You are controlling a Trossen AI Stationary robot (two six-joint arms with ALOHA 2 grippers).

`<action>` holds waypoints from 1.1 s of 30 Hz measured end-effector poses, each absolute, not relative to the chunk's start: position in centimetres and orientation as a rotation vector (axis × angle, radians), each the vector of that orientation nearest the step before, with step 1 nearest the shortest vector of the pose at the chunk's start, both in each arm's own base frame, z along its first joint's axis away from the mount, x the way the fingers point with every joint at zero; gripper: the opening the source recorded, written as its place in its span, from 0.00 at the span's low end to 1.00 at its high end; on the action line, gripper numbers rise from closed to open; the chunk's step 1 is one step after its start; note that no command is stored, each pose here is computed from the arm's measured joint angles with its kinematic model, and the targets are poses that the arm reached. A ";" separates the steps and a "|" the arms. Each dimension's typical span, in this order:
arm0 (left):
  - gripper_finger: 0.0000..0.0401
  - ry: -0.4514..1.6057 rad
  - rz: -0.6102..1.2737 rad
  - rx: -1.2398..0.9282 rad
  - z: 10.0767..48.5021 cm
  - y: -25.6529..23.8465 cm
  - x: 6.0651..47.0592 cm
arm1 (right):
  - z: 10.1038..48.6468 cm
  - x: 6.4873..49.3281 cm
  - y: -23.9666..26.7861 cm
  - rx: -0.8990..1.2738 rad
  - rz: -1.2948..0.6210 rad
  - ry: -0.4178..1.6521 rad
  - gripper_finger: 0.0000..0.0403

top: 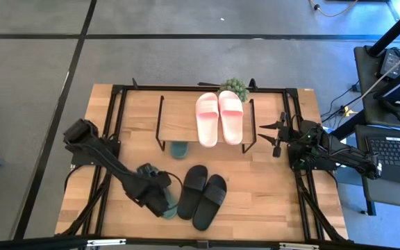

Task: Pick and place slides into the shelf
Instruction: Put the green slide under the shelf

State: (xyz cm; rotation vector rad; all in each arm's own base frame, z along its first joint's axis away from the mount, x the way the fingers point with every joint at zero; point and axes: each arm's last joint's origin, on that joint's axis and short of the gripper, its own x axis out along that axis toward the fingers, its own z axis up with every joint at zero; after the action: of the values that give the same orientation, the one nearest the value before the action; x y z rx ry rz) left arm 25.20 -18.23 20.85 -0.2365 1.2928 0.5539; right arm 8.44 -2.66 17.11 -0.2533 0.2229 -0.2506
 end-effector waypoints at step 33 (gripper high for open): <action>0.49 1.488 0.840 -0.135 17.1 -19.7 26.9 | 17.1 8.4 -2.7 -0.253 -0.250 0.223 0.39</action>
State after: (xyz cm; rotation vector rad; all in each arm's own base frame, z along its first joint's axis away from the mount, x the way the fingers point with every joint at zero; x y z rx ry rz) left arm 26.94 -19.73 17.06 -0.1351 1.4884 0.8395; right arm 8.44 -2.66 17.11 -0.2533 0.2229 -0.2504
